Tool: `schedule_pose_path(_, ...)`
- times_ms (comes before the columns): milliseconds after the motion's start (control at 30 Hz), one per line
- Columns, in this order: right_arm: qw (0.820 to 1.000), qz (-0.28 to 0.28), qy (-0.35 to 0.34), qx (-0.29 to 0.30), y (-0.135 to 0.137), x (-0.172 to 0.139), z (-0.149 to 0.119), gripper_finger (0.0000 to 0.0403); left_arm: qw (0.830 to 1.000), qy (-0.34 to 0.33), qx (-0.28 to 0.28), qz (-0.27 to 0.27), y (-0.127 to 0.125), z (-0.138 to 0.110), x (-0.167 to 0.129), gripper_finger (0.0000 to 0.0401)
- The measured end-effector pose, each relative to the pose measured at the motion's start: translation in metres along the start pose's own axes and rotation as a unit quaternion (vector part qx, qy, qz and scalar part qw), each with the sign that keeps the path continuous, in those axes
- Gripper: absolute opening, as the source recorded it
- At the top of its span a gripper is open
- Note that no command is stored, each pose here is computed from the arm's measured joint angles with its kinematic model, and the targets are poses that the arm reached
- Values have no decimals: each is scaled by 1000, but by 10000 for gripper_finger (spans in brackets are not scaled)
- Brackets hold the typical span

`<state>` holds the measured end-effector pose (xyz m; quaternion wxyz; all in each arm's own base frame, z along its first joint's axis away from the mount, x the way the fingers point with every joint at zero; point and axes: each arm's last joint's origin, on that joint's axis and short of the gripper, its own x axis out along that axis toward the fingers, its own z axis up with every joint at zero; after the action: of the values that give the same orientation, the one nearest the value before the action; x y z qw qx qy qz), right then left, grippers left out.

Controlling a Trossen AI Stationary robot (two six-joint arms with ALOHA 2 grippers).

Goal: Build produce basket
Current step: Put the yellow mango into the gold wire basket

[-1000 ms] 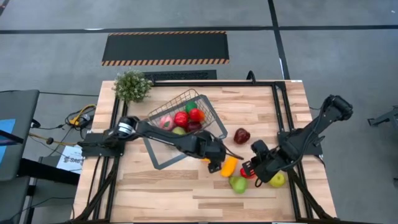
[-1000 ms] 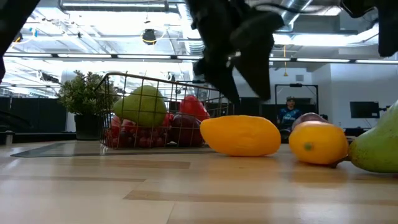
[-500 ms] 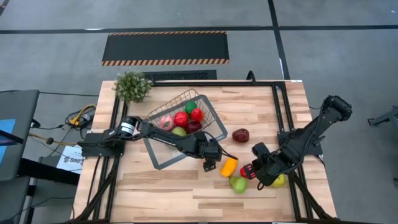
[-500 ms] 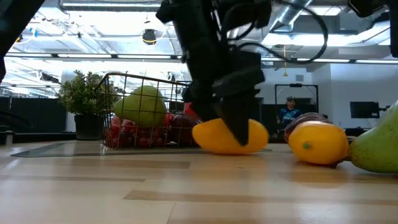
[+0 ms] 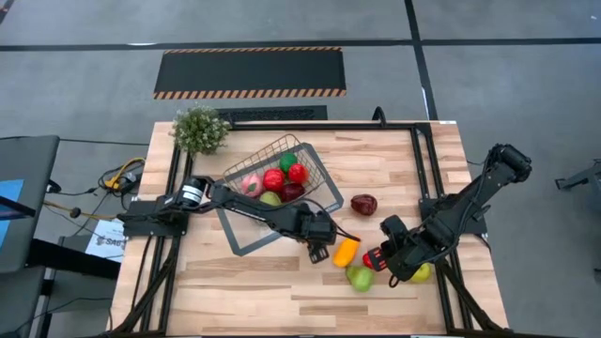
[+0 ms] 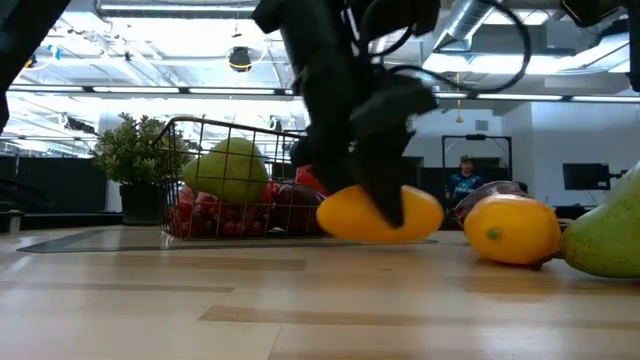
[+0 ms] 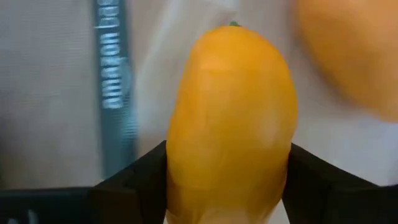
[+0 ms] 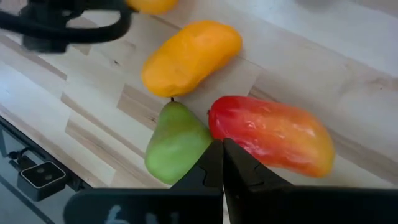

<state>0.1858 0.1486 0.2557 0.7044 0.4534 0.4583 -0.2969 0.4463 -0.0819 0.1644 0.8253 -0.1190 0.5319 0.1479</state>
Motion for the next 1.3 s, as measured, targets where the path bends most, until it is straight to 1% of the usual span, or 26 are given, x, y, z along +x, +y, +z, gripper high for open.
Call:
schedule_pose_path(133,1000,0,0,0,0,0,0,17,999,1,-4,-44,-9,13,-18,212)
schedule_pose_path(233,1000,0,0,-1,0,0,0,19,999,1,5,-44,-14,25,-40,212)
schedule_pose_path(333,1000,0,0,-2,0,0,0,20,1000,0,14,-7,-11,34,-65,212)
schedule_pose_path(400,1000,-1,0,-6,0,0,-1,18,999,2,24,27,-4,41,-83,212)
schedule_pose_path(533,1000,-2,1,-11,-1,-1,-2,16,995,6,34,98,15,53,-123,219)
schedule_pose_path(600,1000,-2,1,-13,-1,-1,-3,16,992,-6,41,123,24,60,-146,216)
schedule_pose_path(667,1000,-3,1,-13,-2,-1,-3,18,989,-20,45,141,36,61,-165,213)
schedule_pose_path(767,1000,-6,-2,-14,-2,-1,-2,20,987,-24,3,161,63,53,-189,217)
schedule_pose_path(833,1000,-6,-10,-14,-2,-1,-2,19,979,-24,-12,201,83,47,-204,223)
schedule_pose_path(900,1000,-5,-17,-15,-3,-1,-1,17,970,-37,-22,237,100,40,-216,225)
schedule_pose_path(933,1000,-5,-21,-16,-3,-1,-1,16,968,-44,-31,247,109,37,-221,225)
schedule_pose_path(1000,1000,-8,-24,-17,-3,-1,-1,16,967,-50,-54,243,127,31,-225,224)
schedule_pose_path(1067,1000,-8,-24,-18,-3,-1,-1,16,967,-47,-75,240,144,21,-223,223)
schedule_pose_path(1100,1000,-9,-24,-18,-3,-1,-1,17,965,-36,-79,248,152,14,-218,223)
schedule_pose_path(1167,1000,-9,-24,-18,-3,-1,-1,19,965,-32,-91,245,166,-1,-209,223)
schedule_pose_path(1300,999,-9,-24,-18,-4,-1,-1,20,975,-33,-105,193,183,-33,-185,226)
